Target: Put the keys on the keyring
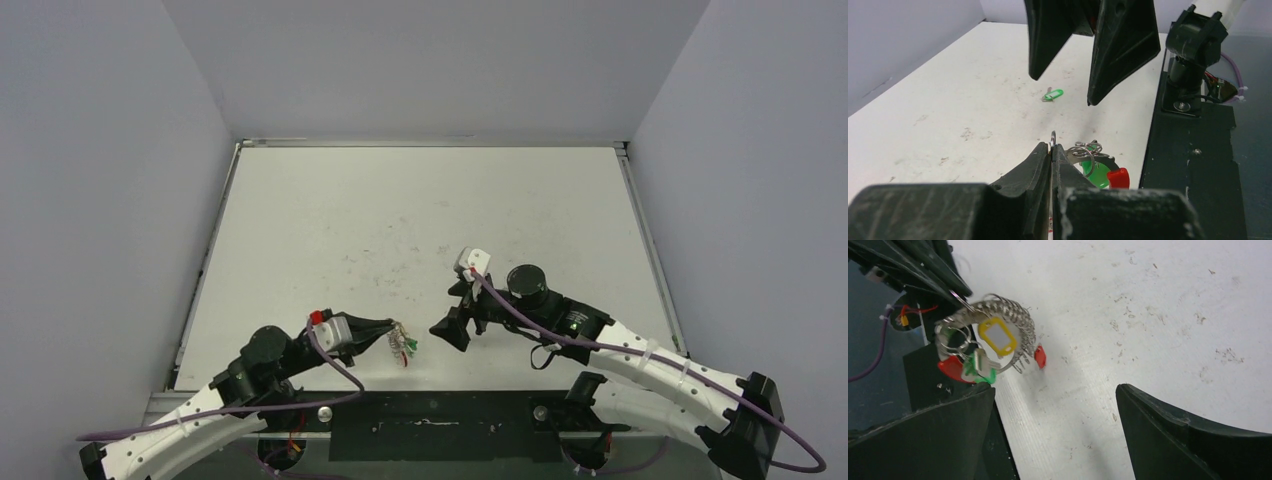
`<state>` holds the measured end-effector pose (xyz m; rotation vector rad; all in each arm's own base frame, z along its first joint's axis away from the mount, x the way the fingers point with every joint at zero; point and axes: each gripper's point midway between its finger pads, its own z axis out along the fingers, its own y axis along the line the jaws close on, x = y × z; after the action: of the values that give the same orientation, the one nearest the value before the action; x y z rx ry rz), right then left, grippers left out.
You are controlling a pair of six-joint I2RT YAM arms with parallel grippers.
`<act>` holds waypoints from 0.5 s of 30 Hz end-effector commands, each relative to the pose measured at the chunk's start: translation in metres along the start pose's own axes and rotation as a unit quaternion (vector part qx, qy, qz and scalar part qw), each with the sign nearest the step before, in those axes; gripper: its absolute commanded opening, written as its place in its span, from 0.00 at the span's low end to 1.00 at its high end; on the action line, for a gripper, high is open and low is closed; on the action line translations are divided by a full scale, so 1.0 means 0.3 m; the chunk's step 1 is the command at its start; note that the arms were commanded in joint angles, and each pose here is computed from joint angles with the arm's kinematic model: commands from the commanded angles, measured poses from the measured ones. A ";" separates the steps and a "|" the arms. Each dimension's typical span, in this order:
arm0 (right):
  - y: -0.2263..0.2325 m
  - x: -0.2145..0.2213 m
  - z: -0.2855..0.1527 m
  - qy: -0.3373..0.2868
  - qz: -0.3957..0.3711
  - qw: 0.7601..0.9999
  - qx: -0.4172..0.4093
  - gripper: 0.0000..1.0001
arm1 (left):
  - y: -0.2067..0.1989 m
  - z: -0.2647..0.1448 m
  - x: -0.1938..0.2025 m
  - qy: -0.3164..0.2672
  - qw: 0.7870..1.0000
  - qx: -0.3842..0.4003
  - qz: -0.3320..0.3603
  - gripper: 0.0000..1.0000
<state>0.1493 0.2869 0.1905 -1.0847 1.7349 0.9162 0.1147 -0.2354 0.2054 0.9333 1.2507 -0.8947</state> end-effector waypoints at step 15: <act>-0.249 0.025 -0.055 -0.119 0.149 0.954 0.231 1.00 | 0.115 -0.063 0.084 0.217 0.972 -0.049 0.080 0.00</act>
<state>0.1854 0.2592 0.1544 -0.6471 1.8970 0.7824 0.1370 -0.1905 0.1938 1.0119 1.5541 -0.5622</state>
